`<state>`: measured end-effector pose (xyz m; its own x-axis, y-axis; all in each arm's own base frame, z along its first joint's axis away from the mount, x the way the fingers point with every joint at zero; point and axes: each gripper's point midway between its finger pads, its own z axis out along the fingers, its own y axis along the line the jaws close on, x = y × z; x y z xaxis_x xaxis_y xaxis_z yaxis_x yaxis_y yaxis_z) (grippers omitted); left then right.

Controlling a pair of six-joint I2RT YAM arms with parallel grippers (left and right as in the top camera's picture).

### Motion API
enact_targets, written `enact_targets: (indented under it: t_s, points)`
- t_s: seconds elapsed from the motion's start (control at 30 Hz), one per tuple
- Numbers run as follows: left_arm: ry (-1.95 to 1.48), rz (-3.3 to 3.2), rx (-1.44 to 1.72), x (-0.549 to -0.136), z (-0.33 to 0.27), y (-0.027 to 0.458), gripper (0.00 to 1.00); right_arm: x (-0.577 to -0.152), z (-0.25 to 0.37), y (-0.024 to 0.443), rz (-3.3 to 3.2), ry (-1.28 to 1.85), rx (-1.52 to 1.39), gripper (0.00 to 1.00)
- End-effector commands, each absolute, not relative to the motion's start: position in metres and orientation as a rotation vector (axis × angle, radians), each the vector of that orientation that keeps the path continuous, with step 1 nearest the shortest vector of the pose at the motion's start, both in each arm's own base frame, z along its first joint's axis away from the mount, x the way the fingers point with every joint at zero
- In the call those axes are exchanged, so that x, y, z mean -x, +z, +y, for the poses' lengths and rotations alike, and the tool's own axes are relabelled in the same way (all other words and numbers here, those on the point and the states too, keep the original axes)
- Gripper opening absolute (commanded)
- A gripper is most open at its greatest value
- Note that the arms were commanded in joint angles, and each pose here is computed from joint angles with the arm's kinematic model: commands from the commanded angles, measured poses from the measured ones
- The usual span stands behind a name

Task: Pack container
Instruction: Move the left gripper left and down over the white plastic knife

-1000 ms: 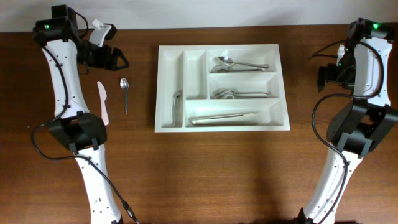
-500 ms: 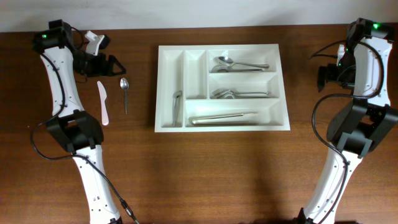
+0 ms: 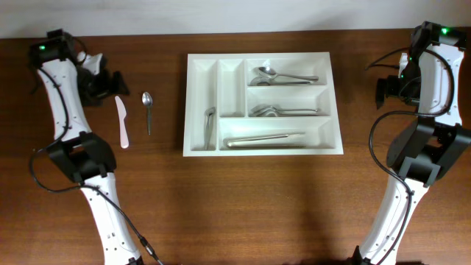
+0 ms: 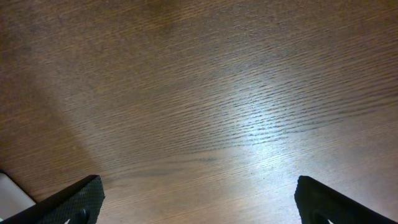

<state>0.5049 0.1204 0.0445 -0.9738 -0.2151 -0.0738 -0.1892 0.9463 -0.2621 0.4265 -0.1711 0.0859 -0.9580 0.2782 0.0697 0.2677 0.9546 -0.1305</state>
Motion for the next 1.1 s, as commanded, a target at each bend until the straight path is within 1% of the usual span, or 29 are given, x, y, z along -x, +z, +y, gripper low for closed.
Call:
enact_targets:
  t_s: [0.0,0.27,0.4,0.5,0.57,0.7,0.87,1.07]
  points:
    - [-0.195,3.014,0.476,-0.498,0.147,0.047,0.97,-0.427,-0.174,0.105,-3.058,0.212,0.438,0.99]
    - [-0.141,2.885,0.436,-0.502,0.147,0.119,0.96,-0.427,-0.174,0.105,-3.058,0.212,0.438,0.99]
    - [-0.140,2.876,0.432,-0.495,0.144,0.138,0.96,-0.427,-0.174,0.105,-3.058,0.212,0.438,0.99]
    - [-0.158,2.943,0.413,-0.484,0.139,0.128,0.96,-0.427,-0.174,0.105,-3.058,0.212,0.438,0.99]
    - [-0.143,3.058,0.379,-0.469,0.133,0.105,0.96,-0.426,-0.174,0.105,-3.057,0.212,0.438,0.99]
    - [-0.103,3.128,0.384,-0.458,0.134,0.089,0.96,-0.427,-0.174,0.105,-3.058,0.212,0.438,0.99]
    - [-0.044,3.154,0.422,-0.453,0.138,0.084,0.96,-0.427,-0.174,0.105,-3.058,0.212,0.438,0.99]
    - [-0.001,3.174,0.379,-0.454,0.130,0.081,0.96,-0.427,-0.174,0.105,-3.058,0.212,0.438,0.99]
